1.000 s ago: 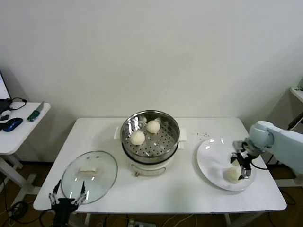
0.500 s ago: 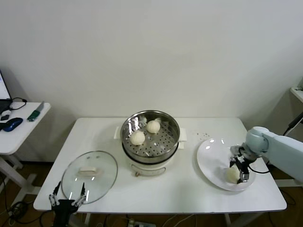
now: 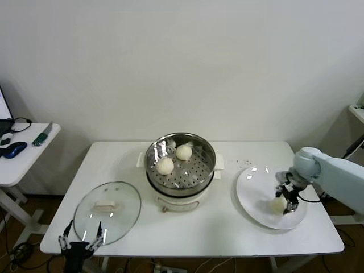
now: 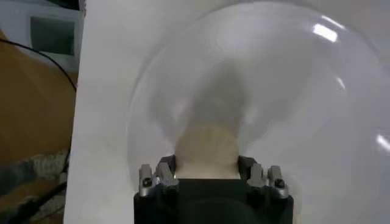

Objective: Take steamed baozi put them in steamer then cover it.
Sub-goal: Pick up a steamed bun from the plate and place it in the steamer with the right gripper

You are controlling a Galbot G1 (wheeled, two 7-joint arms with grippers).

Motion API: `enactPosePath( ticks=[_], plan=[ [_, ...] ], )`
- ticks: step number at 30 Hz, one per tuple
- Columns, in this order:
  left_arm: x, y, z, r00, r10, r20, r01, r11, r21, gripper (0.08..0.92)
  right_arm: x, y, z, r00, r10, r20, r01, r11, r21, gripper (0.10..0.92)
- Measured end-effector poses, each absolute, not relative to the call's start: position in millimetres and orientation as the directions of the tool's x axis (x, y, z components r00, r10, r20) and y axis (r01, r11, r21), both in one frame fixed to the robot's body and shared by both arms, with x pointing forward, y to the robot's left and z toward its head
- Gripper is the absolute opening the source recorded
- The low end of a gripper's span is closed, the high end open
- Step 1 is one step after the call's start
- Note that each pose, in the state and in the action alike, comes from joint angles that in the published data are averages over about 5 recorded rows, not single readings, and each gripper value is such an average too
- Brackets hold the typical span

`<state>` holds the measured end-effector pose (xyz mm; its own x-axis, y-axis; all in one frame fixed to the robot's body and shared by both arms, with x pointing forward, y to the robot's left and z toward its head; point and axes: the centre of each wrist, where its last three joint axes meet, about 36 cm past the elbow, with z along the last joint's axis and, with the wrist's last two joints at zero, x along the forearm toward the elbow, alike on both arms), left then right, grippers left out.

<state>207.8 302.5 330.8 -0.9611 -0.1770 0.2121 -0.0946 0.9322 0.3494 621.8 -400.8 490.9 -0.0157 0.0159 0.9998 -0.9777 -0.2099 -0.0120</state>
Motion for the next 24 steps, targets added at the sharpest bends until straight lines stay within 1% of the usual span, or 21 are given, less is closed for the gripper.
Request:
enactPosePath(
  ticks=[7,11,15,20,24],
  plan=[
    [206.2,299.9,330.0,-0.962,-0.167,0.216,-0.082,0.931,0.354,0.823,659.6,-358.9,570.5,-0.108,0.036,0.994,-0.891,-0.447,-0.081,0.663],
    [205.0,299.0,329.5,-0.962,-0.163,0.218,-0.077,0.931,0.356,0.823,678.1,-322.2,624.3,-0.172,0.036,0.985,-0.801,-0.586,-0.118,0.674],
    [204.2,298.4,329.0,-0.962,-0.161,0.22,-0.074,0.931,0.357,0.823,687.8,-275.6,668.5,-0.218,0.023,0.976,-0.691,-0.71,-0.137,0.678],
    [201.9,298.4,327.7,-0.961,-0.159,0.224,-0.071,0.931,0.357,0.823,688.0,-208.0,702.0,-0.241,0.002,0.971,-0.537,-0.833,-0.132,0.679],
    [199.1,299.6,326.6,-0.961,-0.159,0.228,-0.07,0.932,0.357,0.823,682.6,-153.1,712.7,-0.241,-0.005,0.97,-0.415,-0.904,-0.108,0.679]
  ],
)
